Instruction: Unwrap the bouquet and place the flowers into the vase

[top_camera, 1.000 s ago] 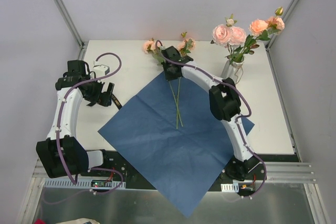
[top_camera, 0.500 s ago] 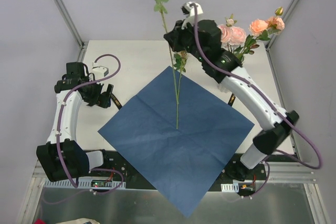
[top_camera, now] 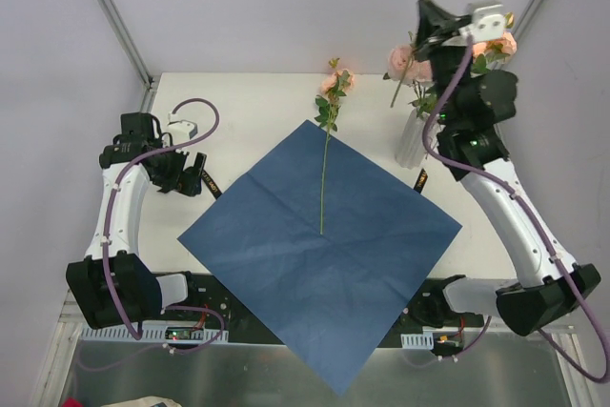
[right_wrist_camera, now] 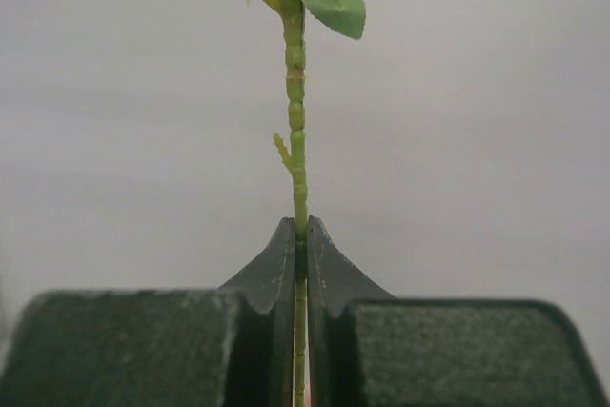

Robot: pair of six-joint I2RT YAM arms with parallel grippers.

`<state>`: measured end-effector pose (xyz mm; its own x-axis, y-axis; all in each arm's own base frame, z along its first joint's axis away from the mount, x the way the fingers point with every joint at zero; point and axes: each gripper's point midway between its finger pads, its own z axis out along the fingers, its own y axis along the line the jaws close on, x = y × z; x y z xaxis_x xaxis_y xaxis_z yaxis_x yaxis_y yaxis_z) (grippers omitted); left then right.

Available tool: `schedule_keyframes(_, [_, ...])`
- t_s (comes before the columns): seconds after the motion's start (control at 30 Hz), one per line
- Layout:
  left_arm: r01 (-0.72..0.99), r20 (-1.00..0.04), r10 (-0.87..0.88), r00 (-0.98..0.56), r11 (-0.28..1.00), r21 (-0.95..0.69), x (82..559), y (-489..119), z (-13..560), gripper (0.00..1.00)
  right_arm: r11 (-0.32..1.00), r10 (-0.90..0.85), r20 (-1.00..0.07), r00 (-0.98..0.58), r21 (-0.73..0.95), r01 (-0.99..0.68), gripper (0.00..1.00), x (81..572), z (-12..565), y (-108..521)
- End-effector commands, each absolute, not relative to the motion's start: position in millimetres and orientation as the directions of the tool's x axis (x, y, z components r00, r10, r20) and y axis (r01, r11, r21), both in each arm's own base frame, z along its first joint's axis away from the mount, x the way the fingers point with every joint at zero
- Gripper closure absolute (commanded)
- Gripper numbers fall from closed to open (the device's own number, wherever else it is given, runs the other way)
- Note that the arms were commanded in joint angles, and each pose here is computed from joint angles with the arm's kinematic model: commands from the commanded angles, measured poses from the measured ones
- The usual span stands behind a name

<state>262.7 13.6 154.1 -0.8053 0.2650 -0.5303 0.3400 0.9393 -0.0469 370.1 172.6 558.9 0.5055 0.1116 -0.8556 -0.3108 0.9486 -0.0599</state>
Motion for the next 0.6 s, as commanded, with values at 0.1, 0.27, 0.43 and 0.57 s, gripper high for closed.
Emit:
schedule_keyframes(0.1, [0.356, -0.537, 0.279, -0.796, 0.933, -0.043, 269, 17, 158, 0.01, 0.995, 0.082, -0.668, 0.739, 0.016, -0.097, 0.99, 327, 638, 68])
schedule_keyframes(0.27, [0.358, -0.532, 0.28, -0.799, 0.933, -0.047, 275, 19, 159, 0.01, 0.998, 0.052, -0.659, 0.751, 0.054, -0.021, 0.99, 328, 631, 31])
schedule_keyframes(0.43, [0.355, -0.521, 0.275, -0.808, 0.933, -0.057, 278, 20, 154, 0.01, 0.997, 0.058, -0.671, 0.739, 0.077, -0.007, 0.99, 340, 618, 15])
schedule_keyframes(0.57, [0.352, -0.512, 0.273, -0.814, 0.934, -0.063, 280, 20, 150, 0.01, 0.996, 0.066, -0.684, 0.727, 0.087, -0.009, 0.99, 356, 604, 11])
